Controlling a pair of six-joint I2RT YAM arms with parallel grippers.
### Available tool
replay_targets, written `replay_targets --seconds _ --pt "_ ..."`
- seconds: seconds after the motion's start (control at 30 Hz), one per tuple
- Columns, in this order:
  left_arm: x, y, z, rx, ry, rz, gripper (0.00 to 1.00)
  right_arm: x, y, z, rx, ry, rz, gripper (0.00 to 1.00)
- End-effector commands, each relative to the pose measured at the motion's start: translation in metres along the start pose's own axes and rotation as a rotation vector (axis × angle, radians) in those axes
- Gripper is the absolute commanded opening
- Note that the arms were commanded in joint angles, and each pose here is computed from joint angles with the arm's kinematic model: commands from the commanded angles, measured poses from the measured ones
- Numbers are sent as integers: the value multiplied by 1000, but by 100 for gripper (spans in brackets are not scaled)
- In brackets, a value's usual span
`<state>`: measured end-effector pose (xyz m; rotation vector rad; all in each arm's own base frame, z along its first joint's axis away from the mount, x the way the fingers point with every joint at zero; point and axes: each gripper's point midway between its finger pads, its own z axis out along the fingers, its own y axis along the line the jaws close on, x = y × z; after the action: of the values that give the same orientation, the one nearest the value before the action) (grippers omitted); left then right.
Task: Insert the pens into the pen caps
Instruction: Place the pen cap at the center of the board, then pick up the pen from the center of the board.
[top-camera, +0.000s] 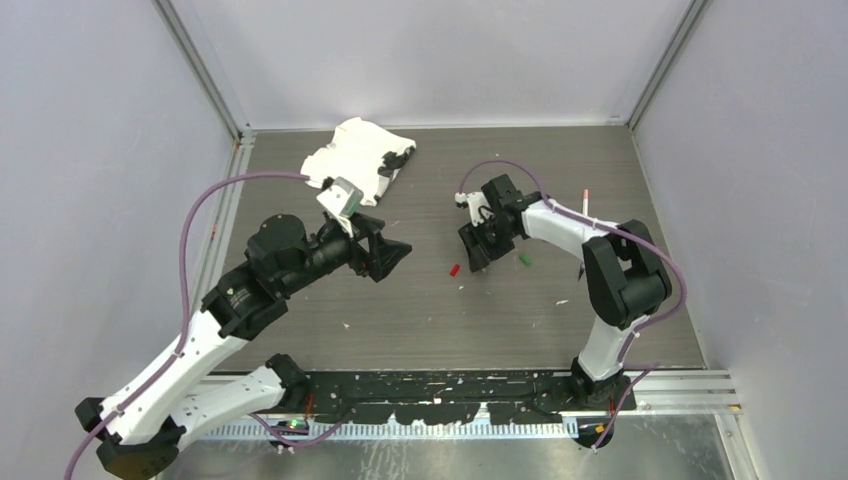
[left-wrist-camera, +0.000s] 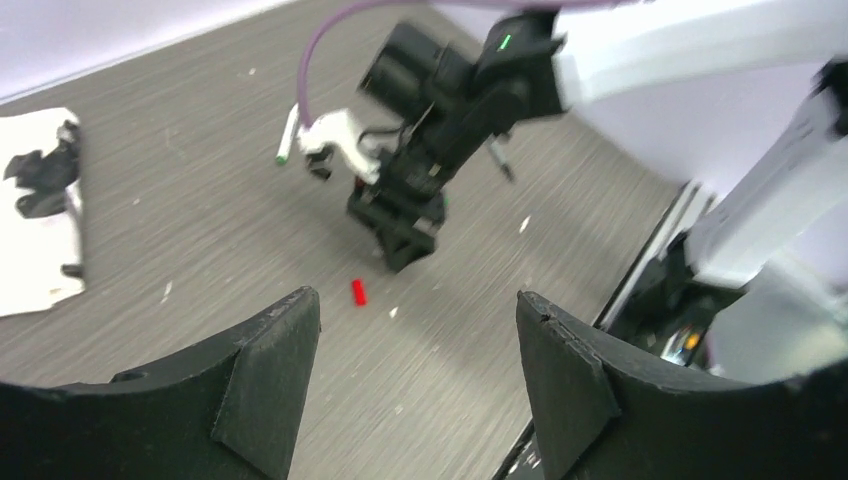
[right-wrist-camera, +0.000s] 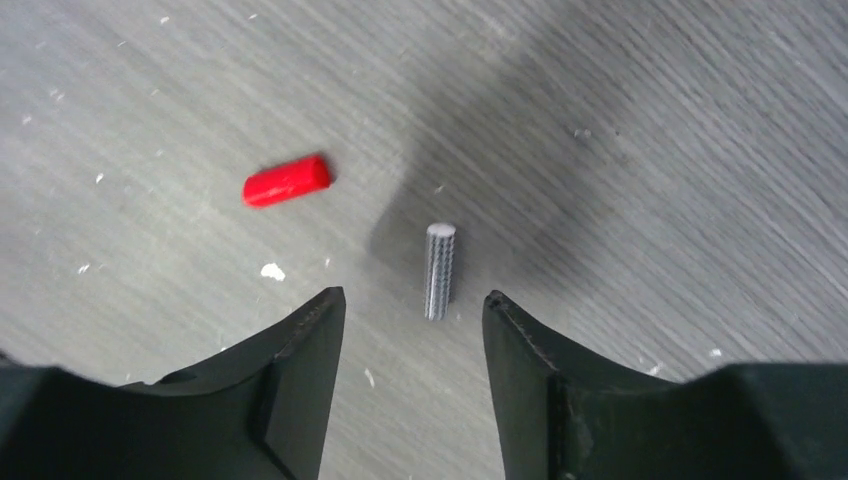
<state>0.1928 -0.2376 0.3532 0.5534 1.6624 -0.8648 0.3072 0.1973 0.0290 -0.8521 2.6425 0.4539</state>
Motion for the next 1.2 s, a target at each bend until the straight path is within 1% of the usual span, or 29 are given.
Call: replay_targets --seconds 0.0,0.1,0.2,0.3,0.43,0.53,0.6,0.67,0.73,0.83,0.9,1.03,1.17 --pt "48 24 -5 -54 182 159 73 -29 4 -66 -77 -124 -77 60" --pt "67 35 -5 -79 195 184 73 -30 -7 -113 -141 -218 -98 63" --pt "79 41 -10 -93 215 214 73 -27 -43 -153 -56 -342 -39 64" --pt "84 46 -16 -112 209 226 74 -12 -93 -179 96 -417 103 65" --pt "81 45 -21 -109 172 229 76 9 -161 -194 339 -469 370 67" --pt "80 42 -23 -95 160 229 76 31 -202 -195 489 -444 555 66" --pt "79 41 -24 -89 156 228 76 45 -219 -189 539 -404 655 66" --pt "79 40 -24 -84 151 228 76 56 -226 -178 537 -353 737 63" --pt "78 39 -25 -80 145 228 76 66 -226 -165 504 -298 779 59" --pt "78 39 -26 -80 138 231 76 81 -229 -147 492 -210 825 58" --pt "76 39 -27 -80 132 231 76 88 -231 -138 485 -168 844 56" --pt "76 39 -28 -80 128 232 76 94 -230 -121 448 -128 878 49" --pt "77 39 -27 -76 131 231 76 99 -237 -113 470 -115 894 43"
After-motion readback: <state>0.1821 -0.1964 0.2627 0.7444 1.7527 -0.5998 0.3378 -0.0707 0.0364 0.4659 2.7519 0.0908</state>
